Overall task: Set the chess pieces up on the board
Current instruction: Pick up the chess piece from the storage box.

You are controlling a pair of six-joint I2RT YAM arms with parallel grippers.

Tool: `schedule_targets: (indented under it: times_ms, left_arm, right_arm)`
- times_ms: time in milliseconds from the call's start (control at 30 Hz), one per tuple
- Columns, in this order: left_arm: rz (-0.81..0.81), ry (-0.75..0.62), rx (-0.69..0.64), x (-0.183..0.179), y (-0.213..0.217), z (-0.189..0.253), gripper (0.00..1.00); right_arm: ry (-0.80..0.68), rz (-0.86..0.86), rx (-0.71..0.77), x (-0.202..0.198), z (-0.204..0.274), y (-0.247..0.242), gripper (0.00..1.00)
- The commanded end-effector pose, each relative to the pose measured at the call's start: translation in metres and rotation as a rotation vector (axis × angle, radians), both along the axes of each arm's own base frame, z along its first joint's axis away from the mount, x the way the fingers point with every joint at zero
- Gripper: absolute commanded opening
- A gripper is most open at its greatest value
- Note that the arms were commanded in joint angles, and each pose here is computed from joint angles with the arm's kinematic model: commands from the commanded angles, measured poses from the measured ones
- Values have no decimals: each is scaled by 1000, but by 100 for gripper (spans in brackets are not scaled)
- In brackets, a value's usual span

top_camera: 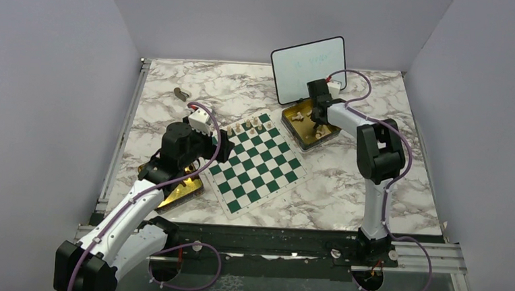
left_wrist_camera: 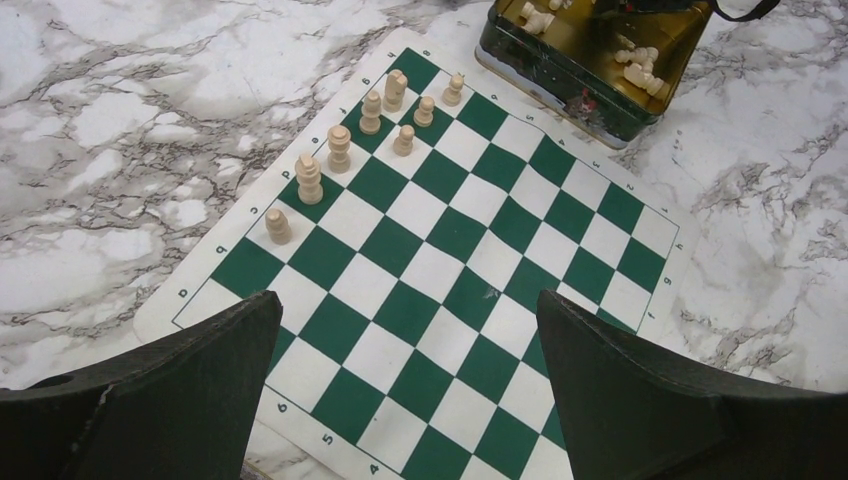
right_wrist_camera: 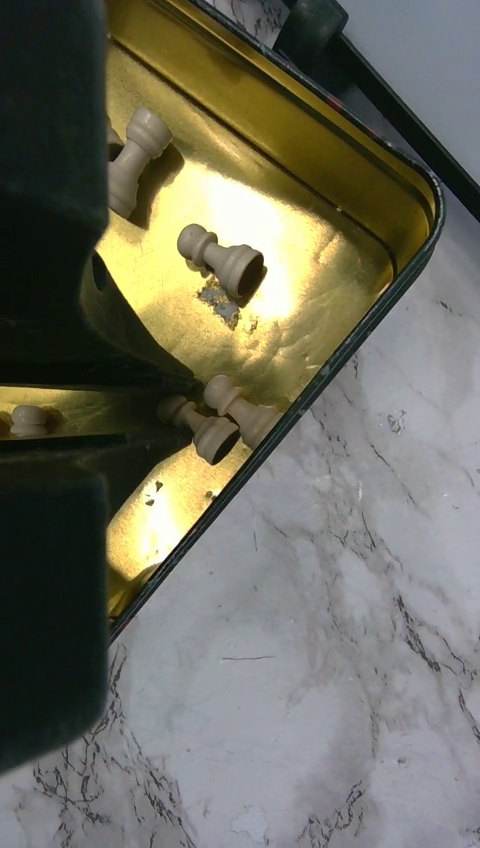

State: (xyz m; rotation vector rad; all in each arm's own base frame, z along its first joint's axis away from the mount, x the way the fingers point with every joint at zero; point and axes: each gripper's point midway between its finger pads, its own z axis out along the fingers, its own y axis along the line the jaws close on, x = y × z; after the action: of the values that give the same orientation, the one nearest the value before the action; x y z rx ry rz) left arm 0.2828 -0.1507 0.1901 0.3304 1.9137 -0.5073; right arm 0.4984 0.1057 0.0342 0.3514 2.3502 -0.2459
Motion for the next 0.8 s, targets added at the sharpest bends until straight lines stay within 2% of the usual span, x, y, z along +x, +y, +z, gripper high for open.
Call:
schedule_targets:
  times_ms: [0,200,467,600,767]
  left_arm:
    - [-20,-13,-21,1,-5,4,99]
    - [-10,-8,-24,2,-4,3,98]
    - [-5,-12,-4,5,-2,0,96]
    - [-63,-40,1,5,-10,0,90]
    - [-232,-112,-24,-3,-34,9,82]
  right_arm:
    - [-20,-6,-13,1,8,-3,19]
    - [-29,68,29,-8,33,5,16]
    - [9,274,121,-38,64,28,13]
    - [44,432,230,-62,80,53,13]
    - [58,635,397,-99,100,86,12]
